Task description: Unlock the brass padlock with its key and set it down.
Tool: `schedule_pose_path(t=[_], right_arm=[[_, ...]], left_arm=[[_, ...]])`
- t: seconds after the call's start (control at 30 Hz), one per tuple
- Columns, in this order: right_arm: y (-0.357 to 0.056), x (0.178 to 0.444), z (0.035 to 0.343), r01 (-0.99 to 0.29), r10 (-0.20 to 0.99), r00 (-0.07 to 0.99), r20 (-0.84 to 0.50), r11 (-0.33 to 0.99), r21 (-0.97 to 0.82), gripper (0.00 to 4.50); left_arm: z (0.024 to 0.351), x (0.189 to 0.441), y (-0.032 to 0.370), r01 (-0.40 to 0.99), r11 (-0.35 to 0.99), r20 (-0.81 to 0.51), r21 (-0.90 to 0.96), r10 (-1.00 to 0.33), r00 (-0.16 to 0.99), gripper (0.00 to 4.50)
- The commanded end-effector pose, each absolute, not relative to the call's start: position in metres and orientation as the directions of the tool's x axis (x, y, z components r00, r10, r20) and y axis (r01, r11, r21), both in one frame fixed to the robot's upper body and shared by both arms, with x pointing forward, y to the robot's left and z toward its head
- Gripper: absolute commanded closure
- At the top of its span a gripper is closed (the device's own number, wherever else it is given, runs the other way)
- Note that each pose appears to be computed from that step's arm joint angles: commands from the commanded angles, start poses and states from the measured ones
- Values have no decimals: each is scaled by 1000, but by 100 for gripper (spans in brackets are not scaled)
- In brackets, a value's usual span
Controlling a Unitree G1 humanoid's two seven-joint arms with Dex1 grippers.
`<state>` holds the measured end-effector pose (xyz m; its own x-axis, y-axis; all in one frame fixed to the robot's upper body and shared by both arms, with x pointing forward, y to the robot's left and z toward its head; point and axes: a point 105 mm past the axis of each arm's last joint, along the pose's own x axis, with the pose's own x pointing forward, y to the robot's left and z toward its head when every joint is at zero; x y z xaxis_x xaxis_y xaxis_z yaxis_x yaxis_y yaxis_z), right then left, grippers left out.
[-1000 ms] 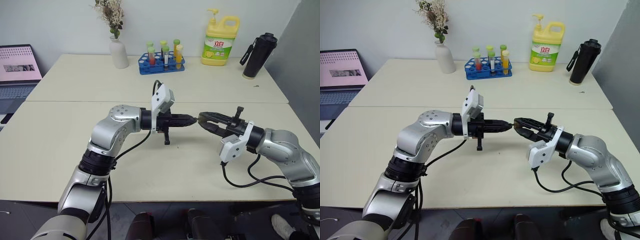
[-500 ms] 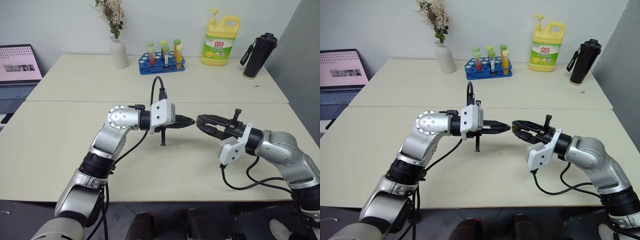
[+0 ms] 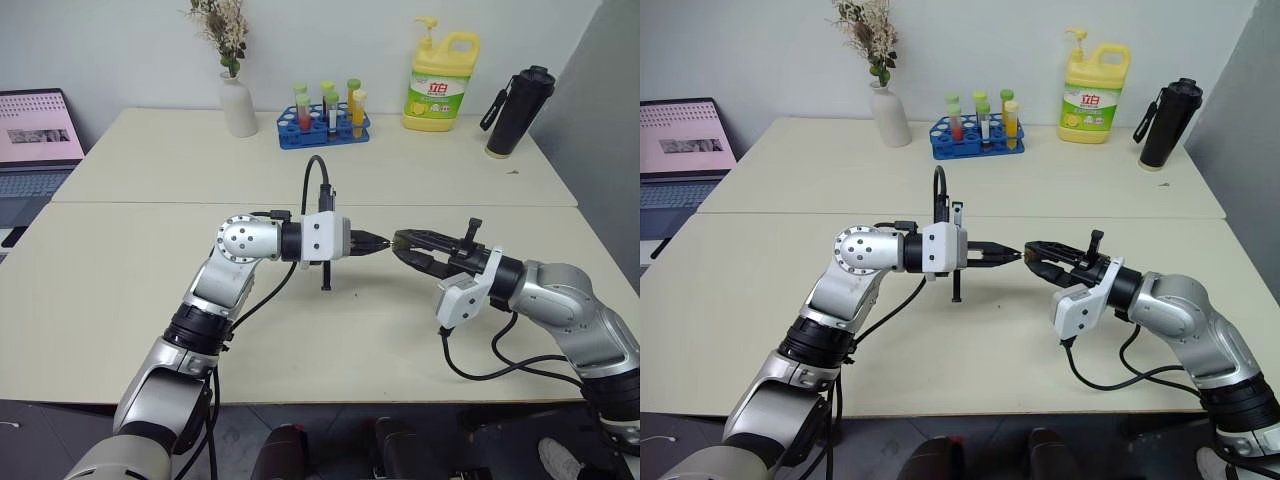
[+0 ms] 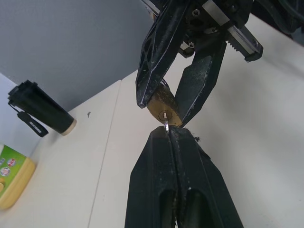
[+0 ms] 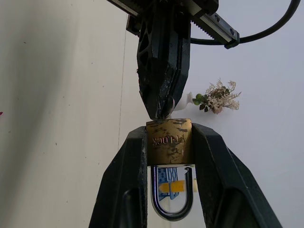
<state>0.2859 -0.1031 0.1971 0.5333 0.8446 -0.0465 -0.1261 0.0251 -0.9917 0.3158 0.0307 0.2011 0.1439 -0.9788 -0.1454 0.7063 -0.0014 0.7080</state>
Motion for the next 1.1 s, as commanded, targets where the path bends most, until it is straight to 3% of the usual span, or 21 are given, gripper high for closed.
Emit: schedule_pose_path(t=[0.03, 0.23, 0.3, 0.53, 0.73, 1.1], right_arm=[[-98, 282, 207, -97, 858, 513, -6, 51, -994, 358], [-99, 282, 207, -99, 857, 515, -7, 51, -994, 358], [-99, 282, 207, -99, 857, 515, -7, 51, -994, 358], [-100, 283, 208, -105, 854, 520, -6, 56, -993, 358], [-99, 283, 210, -109, 854, 520, -3, 63, -992, 358], [-93, 281, 213, -96, 870, 493, 11, 67, -993, 358]], left_arm=[[213, 307, 16, 676, -12, -107, 737, -989, 99, 450], [211, 315, 18, 775, 41, -100, 631, -986, 134, 450], [213, 318, 21, 803, 51, -105, 594, -985, 140, 412], [218, 325, 28, 915, 96, -117, 391, -981, 152, 203], [224, 308, 29, 995, 97, -93, 28, -991, 99, 20], [216, 309, 23, 991, 134, -136, -20, -982, 130, 19]])
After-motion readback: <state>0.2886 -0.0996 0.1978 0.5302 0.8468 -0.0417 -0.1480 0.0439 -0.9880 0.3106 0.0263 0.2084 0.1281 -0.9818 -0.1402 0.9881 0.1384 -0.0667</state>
